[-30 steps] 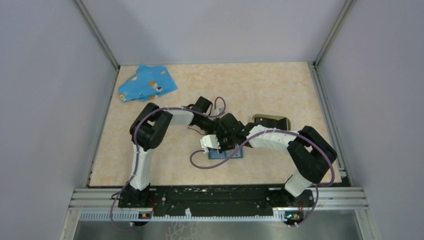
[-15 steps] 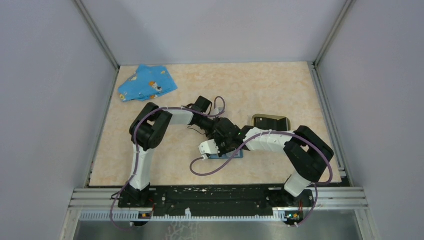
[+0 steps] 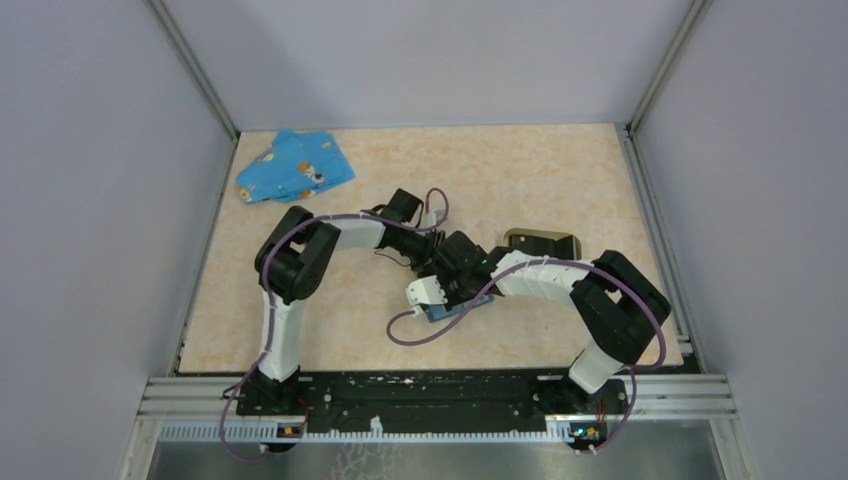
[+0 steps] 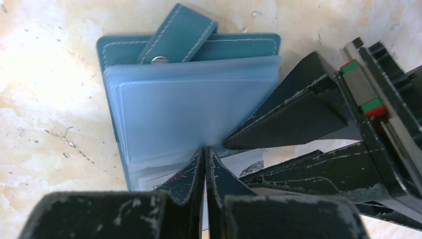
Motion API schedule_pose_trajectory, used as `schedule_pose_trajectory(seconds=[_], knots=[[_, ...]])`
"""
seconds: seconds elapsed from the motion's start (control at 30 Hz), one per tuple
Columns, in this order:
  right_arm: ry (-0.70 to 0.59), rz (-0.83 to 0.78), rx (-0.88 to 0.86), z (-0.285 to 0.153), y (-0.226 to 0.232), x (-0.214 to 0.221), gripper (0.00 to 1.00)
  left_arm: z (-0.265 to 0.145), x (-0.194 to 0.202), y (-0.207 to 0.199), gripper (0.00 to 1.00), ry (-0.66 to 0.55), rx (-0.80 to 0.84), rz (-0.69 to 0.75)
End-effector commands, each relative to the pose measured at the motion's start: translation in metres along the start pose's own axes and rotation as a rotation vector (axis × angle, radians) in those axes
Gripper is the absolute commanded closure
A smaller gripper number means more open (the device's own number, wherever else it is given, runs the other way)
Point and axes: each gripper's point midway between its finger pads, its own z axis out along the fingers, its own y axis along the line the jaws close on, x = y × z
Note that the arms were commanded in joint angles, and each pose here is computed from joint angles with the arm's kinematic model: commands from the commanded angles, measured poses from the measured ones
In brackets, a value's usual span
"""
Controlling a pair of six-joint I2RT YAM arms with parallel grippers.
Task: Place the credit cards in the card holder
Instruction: Insert the credit card into the card holder.
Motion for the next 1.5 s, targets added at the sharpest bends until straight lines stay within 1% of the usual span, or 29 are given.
schedule_pose_trajectory(seconds=[0.0,0.2,0.27,0.43,0.5,0.6,0.73,0.83,0.9,0.97,1.07,1.27,1.47], knots=[[0.009,0.022,0.016,-0.016,-0.007,0.007,1.0,-0.008,-0.019,0.023,0.56,-0.117,-0.138,0.05],[-0.034,0.058,0.008,-0.017,-0.008,0.001,1.0,-0.018,-0.03,0.012,0.54,-0.188,-0.153,0.068],[-0.112,0.1,-0.011,-0.022,-0.008,-0.009,1.0,-0.021,-0.03,0.012,0.54,-0.2,-0.162,0.071],[-0.365,0.195,-0.066,-0.05,-0.01,-0.04,0.99,-0.032,-0.033,0.006,0.55,-0.253,-0.17,0.098],[-0.423,0.22,-0.059,-0.059,-0.013,-0.045,0.98,-0.037,-0.036,-0.003,0.55,-0.288,-0.154,0.127],[-0.443,0.257,-0.035,-0.062,-0.019,-0.049,0.97,-0.045,-0.039,-0.011,0.55,-0.337,-0.147,0.155],[-0.424,0.363,0.017,-0.056,-0.031,-0.045,0.99,-0.062,-0.042,-0.017,0.58,-0.439,-0.172,0.184],[-0.39,0.486,0.088,-0.054,-0.048,-0.038,1.0,-0.071,-0.031,-0.017,0.62,-0.496,-0.166,0.196],[-0.36,0.529,0.111,-0.048,-0.053,-0.036,1.0,-0.069,-0.02,-0.016,0.65,-0.491,-0.131,0.196],[-0.319,0.549,0.118,-0.039,-0.052,-0.034,1.0,-0.064,-0.008,-0.013,0.71,-0.47,-0.089,0.182],[-0.251,0.574,0.115,-0.025,-0.051,-0.032,1.0,-0.056,0.002,-0.013,0.77,-0.457,-0.022,0.173],[-0.17,0.62,0.13,-0.01,-0.052,-0.02,1.0,-0.043,0.009,-0.013,0.78,-0.428,0.02,0.16],[-0.127,0.628,0.133,-0.002,-0.049,-0.011,1.0,-0.034,0.014,0.008,0.79,-0.406,-0.024,0.114]])
